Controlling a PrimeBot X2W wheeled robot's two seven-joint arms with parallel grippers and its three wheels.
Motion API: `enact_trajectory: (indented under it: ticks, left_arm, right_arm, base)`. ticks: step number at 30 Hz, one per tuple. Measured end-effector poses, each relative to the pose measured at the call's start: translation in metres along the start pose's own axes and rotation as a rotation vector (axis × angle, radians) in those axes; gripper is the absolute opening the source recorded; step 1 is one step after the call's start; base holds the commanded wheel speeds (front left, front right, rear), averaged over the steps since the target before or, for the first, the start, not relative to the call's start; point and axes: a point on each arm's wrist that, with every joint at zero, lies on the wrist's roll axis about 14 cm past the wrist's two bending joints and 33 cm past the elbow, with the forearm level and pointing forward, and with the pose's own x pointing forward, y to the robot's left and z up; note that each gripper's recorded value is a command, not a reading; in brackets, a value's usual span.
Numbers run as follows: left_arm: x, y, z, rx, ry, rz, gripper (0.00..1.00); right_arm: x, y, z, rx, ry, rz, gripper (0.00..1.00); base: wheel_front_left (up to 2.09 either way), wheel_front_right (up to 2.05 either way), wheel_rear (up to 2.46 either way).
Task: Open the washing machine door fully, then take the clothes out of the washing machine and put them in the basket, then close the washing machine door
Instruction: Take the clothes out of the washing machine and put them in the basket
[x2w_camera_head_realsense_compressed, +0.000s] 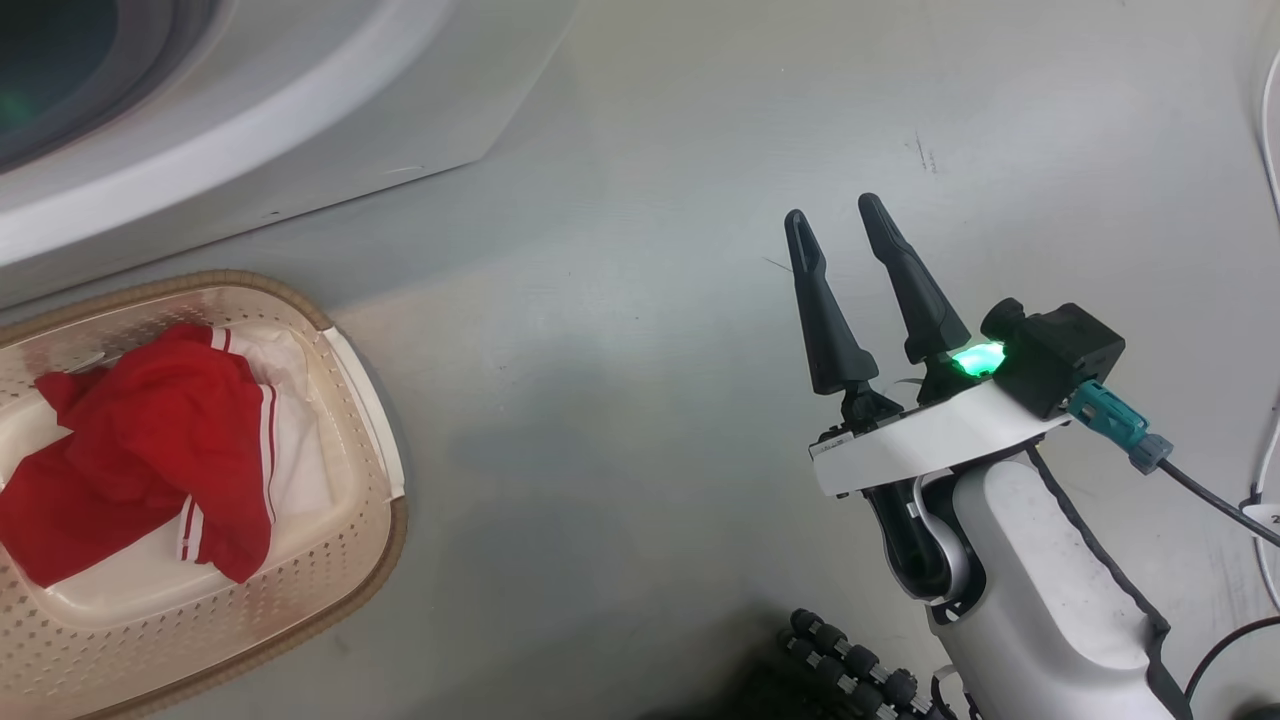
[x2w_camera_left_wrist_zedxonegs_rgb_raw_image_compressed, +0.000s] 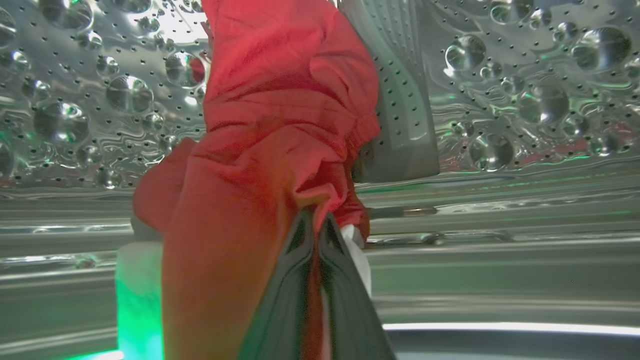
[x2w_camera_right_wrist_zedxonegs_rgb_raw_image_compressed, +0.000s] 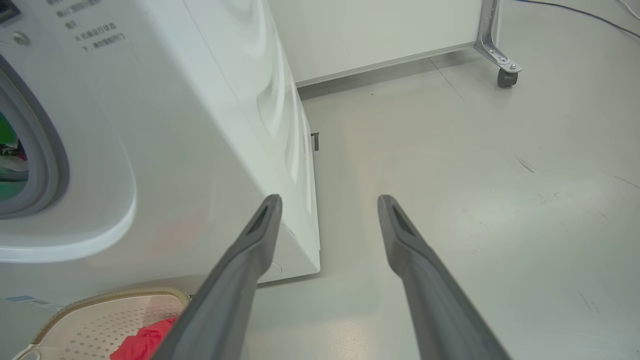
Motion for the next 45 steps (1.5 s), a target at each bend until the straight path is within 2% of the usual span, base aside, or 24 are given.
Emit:
enact_trajectory:
  ticks: [5,12,22,26,31,35,45]
  left_arm:
    - [-0.001,0.001,0.004,-0.006,0.007,0.000,0.00]
    - [-0.009,0.004,0.031,-0.084,-0.111,-0.017,0.00]
    - [-0.026,-0.007,0.061,-0.155,-0.331,-0.065,0.00]
    - [-0.033,0.001,0.060,-0.163,-0.414,-0.043,0.00]
    - [-0.046,-0.005,0.058,-0.167,-0.522,-0.051,0.00]
    - [-0.064,-0.012,0.063,-0.219,-0.628,-0.075,0.00]
    - [-0.106,-0.021,0.048,-0.163,-0.794,-0.077,0.00]
  right_arm:
    - [0.001,0.001,0.001,0.000,-0.003,0.003,1.00]
    - [0.003,0.002,0.002,0.000,-0.006,0.009,1.00]
    - [0.006,0.003,0.004,-0.010,-0.014,0.014,1.00]
    - [0.007,0.006,0.004,-0.019,-0.017,0.024,1.00]
    - [0.008,0.009,0.007,-0.036,-0.025,0.034,1.00]
    - [0.008,0.013,0.010,-0.058,-0.031,0.049,1.00]
    - [0.009,0.020,0.019,-0.084,-0.057,0.071,1.00]
  base:
    - [0.00,0.00,0.00]
    - [0.00,0.00,0.00]
    - [0.00,0.00,0.00]
    - [0.00,0.00,0.00]
    - [0.00,0.00,0.00]
    - [0.00,0.00,0.00]
    - [0.00,0.00,0.00]
